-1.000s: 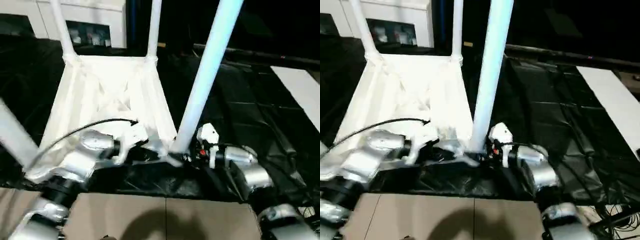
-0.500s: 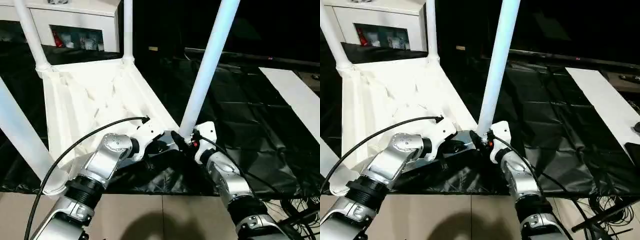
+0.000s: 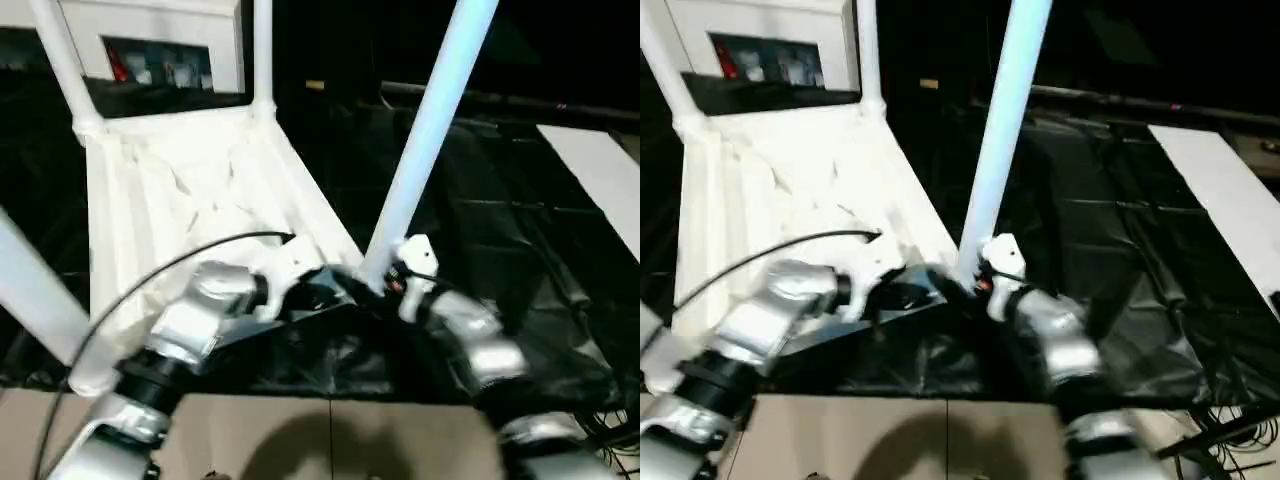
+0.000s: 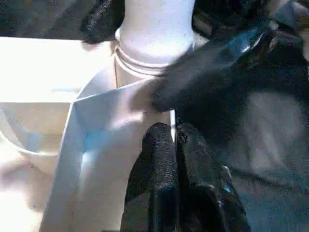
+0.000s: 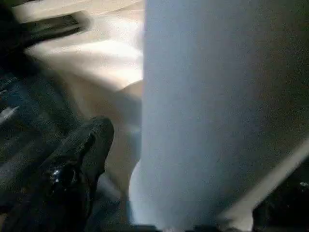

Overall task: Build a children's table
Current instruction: Rotate leg to tighten

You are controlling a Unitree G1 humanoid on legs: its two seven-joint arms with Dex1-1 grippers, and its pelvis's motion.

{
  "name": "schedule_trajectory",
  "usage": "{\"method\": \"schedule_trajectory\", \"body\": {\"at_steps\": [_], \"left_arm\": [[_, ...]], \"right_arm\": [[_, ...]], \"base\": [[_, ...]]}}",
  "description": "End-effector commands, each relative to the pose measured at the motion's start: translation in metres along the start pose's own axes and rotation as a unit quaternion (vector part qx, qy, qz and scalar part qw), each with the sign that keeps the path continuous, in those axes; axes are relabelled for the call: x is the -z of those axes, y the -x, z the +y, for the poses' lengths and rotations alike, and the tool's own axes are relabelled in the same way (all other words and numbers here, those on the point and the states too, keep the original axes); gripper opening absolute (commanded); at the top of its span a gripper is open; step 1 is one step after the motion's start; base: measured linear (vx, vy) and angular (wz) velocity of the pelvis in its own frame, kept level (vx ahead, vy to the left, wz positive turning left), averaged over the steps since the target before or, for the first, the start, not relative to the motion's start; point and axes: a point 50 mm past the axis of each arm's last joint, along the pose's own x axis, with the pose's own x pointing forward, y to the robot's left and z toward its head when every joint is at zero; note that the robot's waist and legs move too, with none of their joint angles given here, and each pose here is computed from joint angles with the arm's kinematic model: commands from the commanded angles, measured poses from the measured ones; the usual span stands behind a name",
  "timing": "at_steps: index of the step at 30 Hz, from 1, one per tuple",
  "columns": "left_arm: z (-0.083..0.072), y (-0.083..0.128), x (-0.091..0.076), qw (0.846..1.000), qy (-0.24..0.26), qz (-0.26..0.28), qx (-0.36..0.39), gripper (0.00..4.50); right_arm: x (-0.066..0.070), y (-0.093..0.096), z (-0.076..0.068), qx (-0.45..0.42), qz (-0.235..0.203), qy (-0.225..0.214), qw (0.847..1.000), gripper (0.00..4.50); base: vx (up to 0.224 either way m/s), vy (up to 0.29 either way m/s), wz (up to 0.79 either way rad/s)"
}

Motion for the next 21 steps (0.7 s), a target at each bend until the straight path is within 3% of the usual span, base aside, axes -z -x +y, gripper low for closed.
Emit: {"method": "schedule_trajectory", "body": {"at_steps": [1, 11, 18, 21], "left_arm": [[-0.013, -0.005, 0.019, 0.998, 0.017, 0.029, 0.060, 0.00], [-0.010, 0.010, 0.025, 0.995, 0.000, 0.053, 0.088, 0.00], [-0.010, 0.014, 0.030, 0.994, 0.000, 0.059, 0.094, 0.00], [-0.010, 0.014, 0.030, 0.994, 0.003, 0.056, 0.095, 0.00]], "right_arm": [[-0.005, 0.002, 0.001, -0.053, 0.011, 0.014, 0.998, 3.84], [-0.015, 0.006, -0.007, -0.099, 0.015, 0.023, 0.995, 3.24], [-0.009, 0.006, 0.000, -0.124, 0.021, 0.013, 0.992, 2.51], [-0.006, 0.006, 0.003, -0.131, 0.022, 0.003, 0.991, 2.41]], "base": [[0.000, 0.000, 0.00], [0.000, 0.000, 0.00], [0.000, 0.000, 0.00], [0.000, 0.000, 0.00]]}}
